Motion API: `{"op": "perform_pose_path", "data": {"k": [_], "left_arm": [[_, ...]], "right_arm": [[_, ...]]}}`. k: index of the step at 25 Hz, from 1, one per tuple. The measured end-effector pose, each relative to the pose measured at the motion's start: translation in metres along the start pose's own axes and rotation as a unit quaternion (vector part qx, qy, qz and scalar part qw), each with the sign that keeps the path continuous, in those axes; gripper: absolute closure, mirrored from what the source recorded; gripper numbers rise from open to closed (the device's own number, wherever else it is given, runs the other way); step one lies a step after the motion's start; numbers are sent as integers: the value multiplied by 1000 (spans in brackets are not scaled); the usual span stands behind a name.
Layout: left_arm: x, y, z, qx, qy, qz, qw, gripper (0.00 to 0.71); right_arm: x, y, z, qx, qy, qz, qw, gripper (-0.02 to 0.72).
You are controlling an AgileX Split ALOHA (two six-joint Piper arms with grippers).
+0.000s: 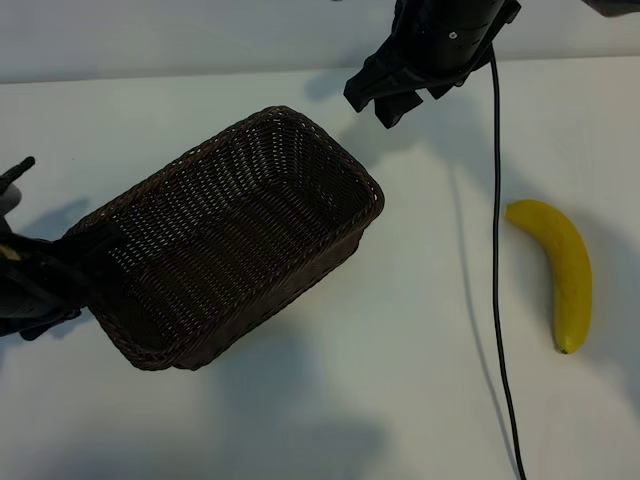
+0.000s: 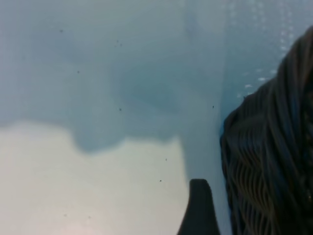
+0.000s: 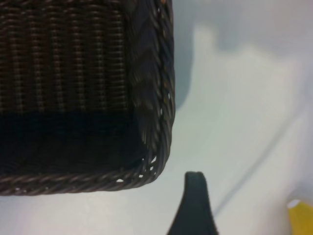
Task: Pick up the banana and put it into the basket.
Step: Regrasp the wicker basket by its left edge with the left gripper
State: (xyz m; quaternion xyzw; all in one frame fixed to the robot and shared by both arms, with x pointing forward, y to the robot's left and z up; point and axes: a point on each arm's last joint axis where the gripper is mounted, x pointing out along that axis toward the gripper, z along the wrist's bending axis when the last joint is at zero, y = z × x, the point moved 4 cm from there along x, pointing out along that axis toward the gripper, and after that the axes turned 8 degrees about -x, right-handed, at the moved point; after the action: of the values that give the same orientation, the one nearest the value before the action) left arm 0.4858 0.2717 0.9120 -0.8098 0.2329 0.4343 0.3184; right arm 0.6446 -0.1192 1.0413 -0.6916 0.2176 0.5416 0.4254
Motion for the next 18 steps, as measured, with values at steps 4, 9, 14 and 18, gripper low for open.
{"op": "perform_pose_path", "data": {"k": [4, 9, 14, 18], "left_arm": [[7, 1, 2, 0, -7, 5, 1000, 123], [15, 1, 4, -1, -14, 9, 1000, 123], [25, 4, 8, -2, -26, 18, 999, 167], [27, 3, 8, -3, -25, 15, 1000, 336]], "right_arm": [[0, 0, 0, 0, 0, 0, 1000, 155], [0, 1, 0, 0, -1, 5, 1000, 155], [0, 2, 0, 0, -1, 6, 1000, 155], [0, 2, 0, 0, -1, 6, 1000, 155]]}}
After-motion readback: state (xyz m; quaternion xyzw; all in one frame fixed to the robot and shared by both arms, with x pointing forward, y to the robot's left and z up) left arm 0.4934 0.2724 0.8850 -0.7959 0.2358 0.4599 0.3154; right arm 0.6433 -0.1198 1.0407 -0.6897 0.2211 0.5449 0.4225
